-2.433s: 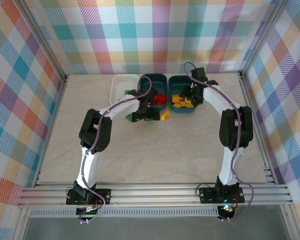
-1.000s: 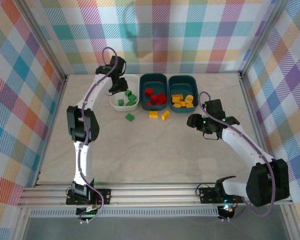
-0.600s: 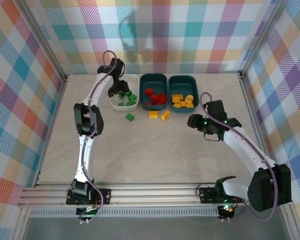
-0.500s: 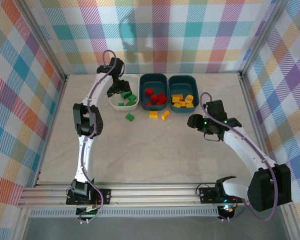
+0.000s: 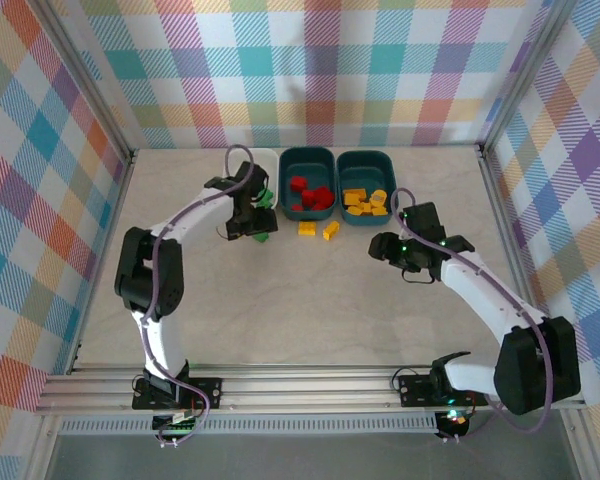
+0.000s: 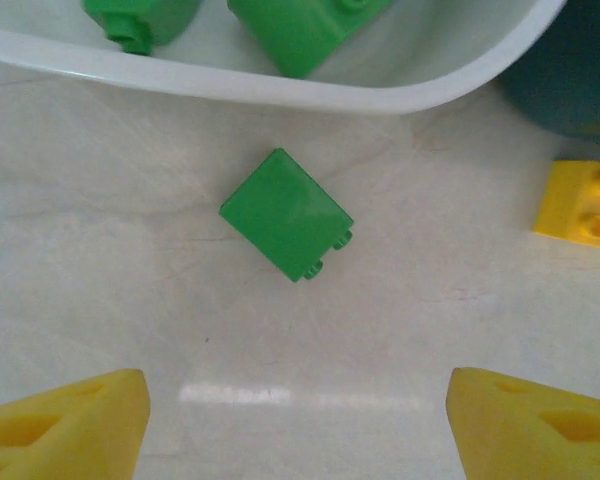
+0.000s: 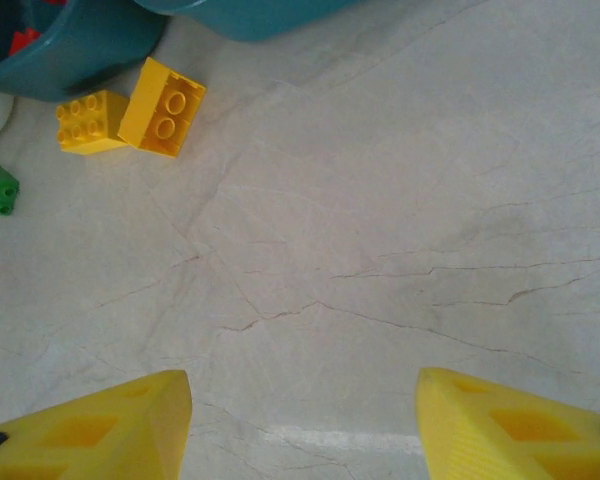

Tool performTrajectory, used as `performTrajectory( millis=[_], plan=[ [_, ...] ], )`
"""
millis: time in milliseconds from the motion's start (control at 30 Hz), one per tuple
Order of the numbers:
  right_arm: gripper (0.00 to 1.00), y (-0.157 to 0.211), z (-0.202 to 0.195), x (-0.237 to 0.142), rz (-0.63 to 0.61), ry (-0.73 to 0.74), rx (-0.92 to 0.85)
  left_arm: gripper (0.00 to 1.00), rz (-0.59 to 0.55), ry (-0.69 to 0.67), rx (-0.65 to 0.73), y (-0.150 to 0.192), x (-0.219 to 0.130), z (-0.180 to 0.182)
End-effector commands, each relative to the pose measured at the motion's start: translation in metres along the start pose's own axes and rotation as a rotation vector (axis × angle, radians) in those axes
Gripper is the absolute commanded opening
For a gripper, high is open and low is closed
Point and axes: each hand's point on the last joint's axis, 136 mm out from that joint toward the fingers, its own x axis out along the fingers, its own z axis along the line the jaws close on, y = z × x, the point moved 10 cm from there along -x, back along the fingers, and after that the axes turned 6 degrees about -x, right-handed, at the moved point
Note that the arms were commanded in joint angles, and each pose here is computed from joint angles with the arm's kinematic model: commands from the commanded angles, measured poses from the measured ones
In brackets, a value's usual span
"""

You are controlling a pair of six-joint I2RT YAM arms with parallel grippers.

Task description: Sort the legos into containers by color

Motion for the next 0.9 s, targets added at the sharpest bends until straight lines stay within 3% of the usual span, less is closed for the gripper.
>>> performTrajectory(
  millis=[0,167,533,867],
  plan=[
    [0.61,-0.002,0.006,-0.001,-0.016,-0.036,-0.001,0.77,-0.044,-0.038,0.057,-0.01,0.016,-0.01],
    [0.61,0.003,0.003,-0.002,-0.01,-0.02,-0.003,0.76,-0.069,-0.12,0.135,-0.018,0.035,-0.009],
    [0.62,0.007,0.001,-0.002,-0.004,-0.017,-0.005,0.7,-0.04,-0.095,0.273,-0.018,0.068,-0.014],
    [0.62,0.005,0.002,0.001,0.002,-0.02,-0.004,0.6,-0.043,-0.031,0.288,0.001,0.056,-0.024]
  ],
)
